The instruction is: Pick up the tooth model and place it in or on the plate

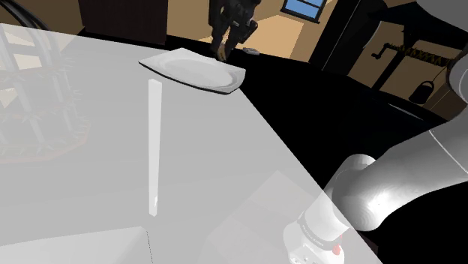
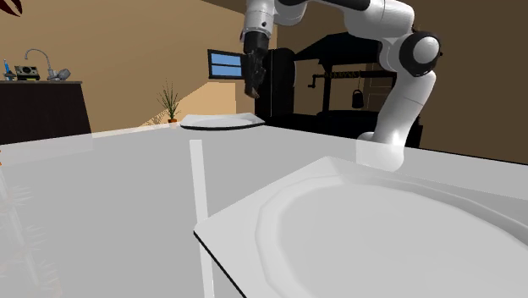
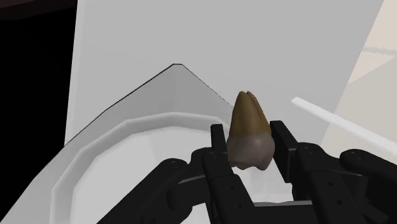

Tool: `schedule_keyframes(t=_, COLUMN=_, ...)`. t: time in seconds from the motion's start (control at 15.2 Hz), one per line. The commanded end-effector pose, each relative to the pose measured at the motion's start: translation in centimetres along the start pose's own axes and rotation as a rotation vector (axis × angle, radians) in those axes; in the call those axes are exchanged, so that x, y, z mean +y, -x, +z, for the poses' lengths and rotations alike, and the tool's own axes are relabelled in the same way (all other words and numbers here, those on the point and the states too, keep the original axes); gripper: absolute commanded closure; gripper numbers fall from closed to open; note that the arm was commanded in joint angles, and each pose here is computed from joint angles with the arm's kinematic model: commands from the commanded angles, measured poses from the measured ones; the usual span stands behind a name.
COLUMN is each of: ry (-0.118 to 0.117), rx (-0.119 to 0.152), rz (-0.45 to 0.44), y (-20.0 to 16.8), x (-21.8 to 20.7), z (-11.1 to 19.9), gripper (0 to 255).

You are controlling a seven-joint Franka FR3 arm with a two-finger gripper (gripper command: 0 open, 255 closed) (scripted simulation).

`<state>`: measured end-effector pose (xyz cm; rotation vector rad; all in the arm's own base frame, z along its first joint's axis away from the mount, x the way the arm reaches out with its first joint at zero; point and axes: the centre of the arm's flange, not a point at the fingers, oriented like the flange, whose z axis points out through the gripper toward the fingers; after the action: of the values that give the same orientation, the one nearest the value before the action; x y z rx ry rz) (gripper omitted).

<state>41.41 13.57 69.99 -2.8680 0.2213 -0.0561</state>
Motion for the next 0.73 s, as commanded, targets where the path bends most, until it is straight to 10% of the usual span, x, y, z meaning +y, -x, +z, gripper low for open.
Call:
schedule_keyframes(t=0.0, ry=0.0, rx=0.0, rz=0.0, y=-2.4, x=0.9, z=-0.1, gripper=255)
schedule_keyframes(t=0.66, ry=0.0, rx=0.0, rz=0.0, y=-14.7, x=5.1, z=-2.0, gripper=255)
